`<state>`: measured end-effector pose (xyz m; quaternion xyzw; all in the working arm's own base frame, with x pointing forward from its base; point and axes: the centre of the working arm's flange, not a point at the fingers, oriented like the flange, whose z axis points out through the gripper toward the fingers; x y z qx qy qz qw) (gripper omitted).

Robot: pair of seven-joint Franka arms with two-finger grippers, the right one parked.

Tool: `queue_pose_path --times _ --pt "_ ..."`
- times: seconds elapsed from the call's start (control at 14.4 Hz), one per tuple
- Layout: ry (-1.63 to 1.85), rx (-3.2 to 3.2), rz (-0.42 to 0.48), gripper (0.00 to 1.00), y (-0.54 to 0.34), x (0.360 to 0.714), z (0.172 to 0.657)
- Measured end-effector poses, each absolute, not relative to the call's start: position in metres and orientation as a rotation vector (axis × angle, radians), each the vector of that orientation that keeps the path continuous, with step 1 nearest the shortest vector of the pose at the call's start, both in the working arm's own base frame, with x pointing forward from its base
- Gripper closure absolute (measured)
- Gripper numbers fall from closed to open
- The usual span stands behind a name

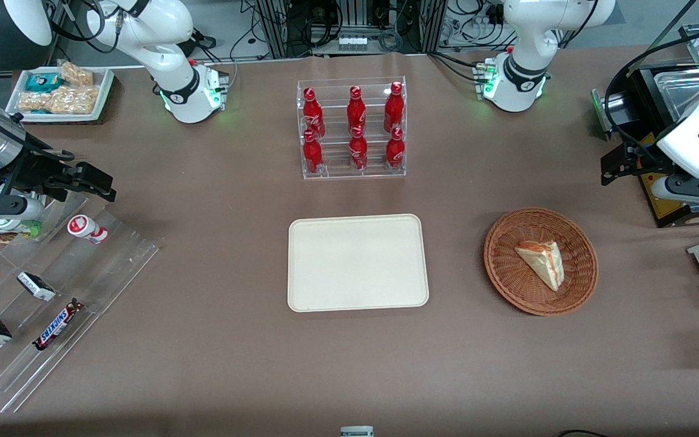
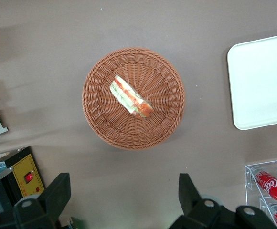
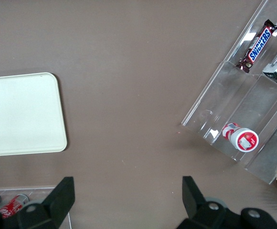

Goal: Place sandwich from basket to tray
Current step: 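Move the left gripper over the wicker basket holding the sandwich, then lower the left gripper and grasp the triangular sandwich in the basket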

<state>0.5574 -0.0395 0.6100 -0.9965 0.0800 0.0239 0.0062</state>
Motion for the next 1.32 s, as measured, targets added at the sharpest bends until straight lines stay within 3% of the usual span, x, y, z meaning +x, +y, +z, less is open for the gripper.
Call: queue_pose_path --times 0.35,0.62,0.83,1.04,1.32 --pt "0.249 -3.118 0.093 0.00 -0.039 0.556 0.609" --pt "0.236 -3.112 0.230 0.00 -0.034 0.550 0.595" --pt "0.201 -3.107 0.343 0.00 -0.022 0.555 0.535" --pt "0.178 -3.112 0.320 0.00 -0.012 0.554 0.449" --pt "0.096 -3.123 0.179 0.00 -0.008 0.544 0.378"
